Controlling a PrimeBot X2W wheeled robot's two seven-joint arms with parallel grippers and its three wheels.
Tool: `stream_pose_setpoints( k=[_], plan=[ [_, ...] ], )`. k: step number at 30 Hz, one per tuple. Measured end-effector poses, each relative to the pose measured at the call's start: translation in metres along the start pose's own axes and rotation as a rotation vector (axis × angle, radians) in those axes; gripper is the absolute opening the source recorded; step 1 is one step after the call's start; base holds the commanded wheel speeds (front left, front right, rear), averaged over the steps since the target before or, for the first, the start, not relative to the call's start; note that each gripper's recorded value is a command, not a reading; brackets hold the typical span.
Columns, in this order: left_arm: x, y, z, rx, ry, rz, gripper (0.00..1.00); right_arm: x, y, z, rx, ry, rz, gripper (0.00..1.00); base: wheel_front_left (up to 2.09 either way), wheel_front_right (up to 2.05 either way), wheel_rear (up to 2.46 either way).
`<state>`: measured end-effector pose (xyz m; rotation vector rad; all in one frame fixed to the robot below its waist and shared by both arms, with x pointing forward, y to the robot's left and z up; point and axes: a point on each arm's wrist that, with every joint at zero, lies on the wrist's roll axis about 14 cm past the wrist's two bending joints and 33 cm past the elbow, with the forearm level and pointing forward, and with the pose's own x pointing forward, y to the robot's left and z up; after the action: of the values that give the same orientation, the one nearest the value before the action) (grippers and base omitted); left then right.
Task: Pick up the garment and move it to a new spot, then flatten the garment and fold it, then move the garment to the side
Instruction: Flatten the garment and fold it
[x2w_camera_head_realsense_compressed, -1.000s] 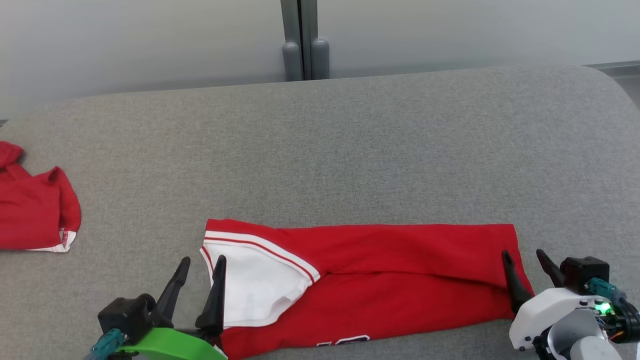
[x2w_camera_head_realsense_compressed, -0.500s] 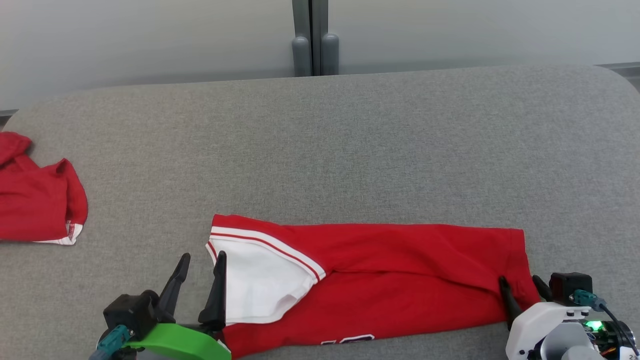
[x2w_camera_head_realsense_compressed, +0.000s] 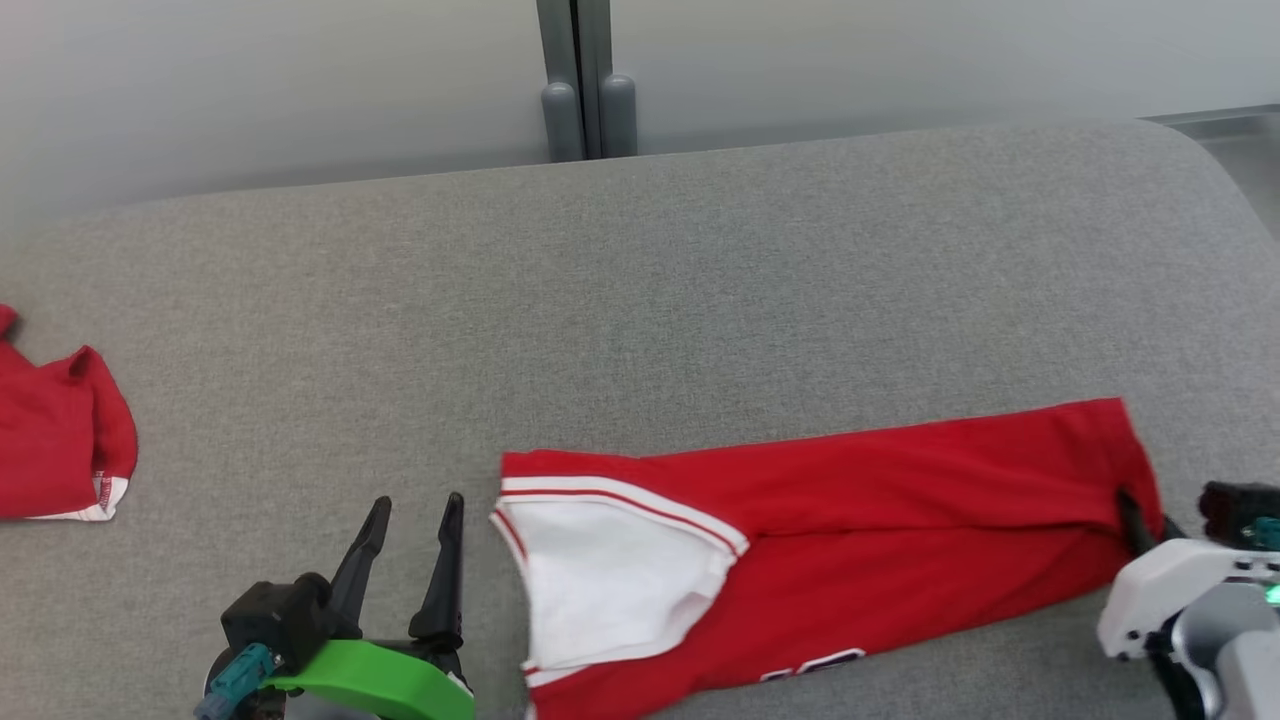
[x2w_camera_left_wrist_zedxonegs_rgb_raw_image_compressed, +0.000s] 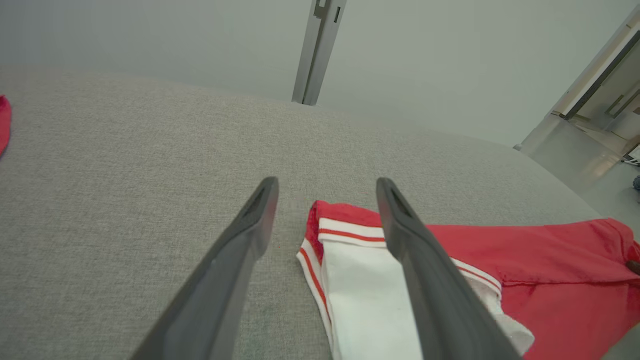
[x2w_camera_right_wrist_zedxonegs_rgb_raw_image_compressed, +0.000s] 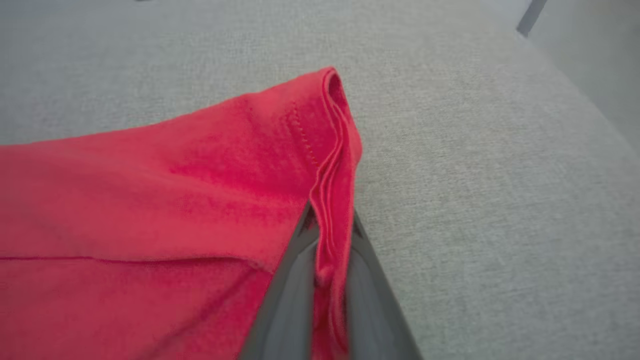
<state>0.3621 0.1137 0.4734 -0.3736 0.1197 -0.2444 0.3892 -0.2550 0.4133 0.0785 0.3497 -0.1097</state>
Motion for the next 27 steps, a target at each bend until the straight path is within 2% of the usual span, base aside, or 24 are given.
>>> stream_pose_setpoints(
  k=[5, 8, 14, 20, 27],
  plan=[
    [0.003, -0.006, -0.003, -0.004, 0.007, -0.017, 1.00, -0.007, -0.059, 0.024, -0.018, -0.036, -0.127, 0.00, 0.00, 0.00, 0.00],
    [0.004, -0.007, -0.006, -0.006, 0.013, -0.021, 1.00, -0.011, -0.064, 0.032, 0.019, -0.054, -0.145, 0.00, 0.00, 0.00, 0.00],
    [0.005, -0.016, -0.007, -0.009, 0.013, -0.046, 1.00, -0.012, -0.017, 0.031, 0.140, -0.053, -0.032, 0.00, 0.00, 0.00, 0.00],
    [0.004, -0.019, -0.004, -0.001, 0.004, -0.055, 1.00, -0.019, 0.061, 0.050, 0.182, -0.094, 0.176, 0.00, 0.00, 0.00, 0.00],
    [-0.001, -0.016, 0.000, 0.004, -0.007, -0.046, 1.00, -0.042, 0.157, 0.058, 0.210, -0.079, 0.454, 0.00, 0.00, 0.00, 0.00]
  ],
)
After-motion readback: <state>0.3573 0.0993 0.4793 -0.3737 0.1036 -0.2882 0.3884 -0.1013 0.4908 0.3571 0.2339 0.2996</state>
